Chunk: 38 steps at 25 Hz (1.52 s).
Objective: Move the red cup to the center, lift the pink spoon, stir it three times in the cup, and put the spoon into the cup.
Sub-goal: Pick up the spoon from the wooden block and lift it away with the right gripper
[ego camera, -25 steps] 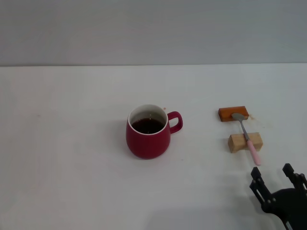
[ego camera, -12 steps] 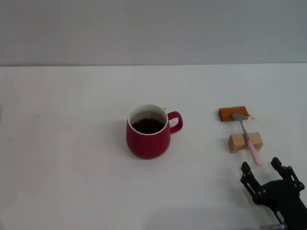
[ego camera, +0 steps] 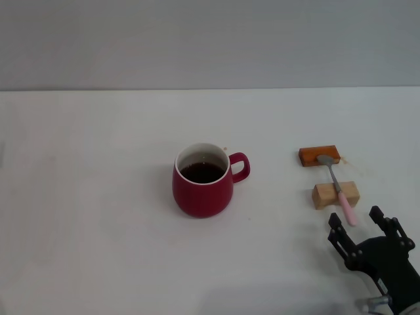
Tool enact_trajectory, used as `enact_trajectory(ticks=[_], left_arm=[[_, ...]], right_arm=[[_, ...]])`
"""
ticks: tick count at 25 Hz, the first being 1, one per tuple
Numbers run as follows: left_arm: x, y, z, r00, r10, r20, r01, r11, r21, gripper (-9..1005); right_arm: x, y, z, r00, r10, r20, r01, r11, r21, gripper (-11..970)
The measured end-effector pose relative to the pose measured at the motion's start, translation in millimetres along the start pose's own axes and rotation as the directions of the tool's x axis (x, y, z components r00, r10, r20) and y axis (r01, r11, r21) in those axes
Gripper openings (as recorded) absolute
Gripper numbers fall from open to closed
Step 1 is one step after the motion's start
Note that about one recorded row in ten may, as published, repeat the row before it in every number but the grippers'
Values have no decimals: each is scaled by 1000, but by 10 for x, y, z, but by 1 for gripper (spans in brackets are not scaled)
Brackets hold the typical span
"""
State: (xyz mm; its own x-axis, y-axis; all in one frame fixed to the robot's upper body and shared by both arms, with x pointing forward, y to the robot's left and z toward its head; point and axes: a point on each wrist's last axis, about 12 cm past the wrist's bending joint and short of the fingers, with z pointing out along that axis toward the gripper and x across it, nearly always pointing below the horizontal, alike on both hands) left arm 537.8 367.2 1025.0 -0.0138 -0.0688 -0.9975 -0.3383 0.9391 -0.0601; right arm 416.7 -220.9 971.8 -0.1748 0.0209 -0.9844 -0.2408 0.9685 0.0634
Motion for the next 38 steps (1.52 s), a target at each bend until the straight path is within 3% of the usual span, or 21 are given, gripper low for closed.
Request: enact_trajectory(ticks=[15,38], left_arm=[[-6,0,8,1000,1,1,-1,1000,1,846],[-9,31,14,1000,11,0,-11,1000,-5,844]], right_arm=[[-31,-19,202,999,-30,-30,29,999,-25,774],[-53,5,233,1000,-12,-21,11,1000,-11,708]])
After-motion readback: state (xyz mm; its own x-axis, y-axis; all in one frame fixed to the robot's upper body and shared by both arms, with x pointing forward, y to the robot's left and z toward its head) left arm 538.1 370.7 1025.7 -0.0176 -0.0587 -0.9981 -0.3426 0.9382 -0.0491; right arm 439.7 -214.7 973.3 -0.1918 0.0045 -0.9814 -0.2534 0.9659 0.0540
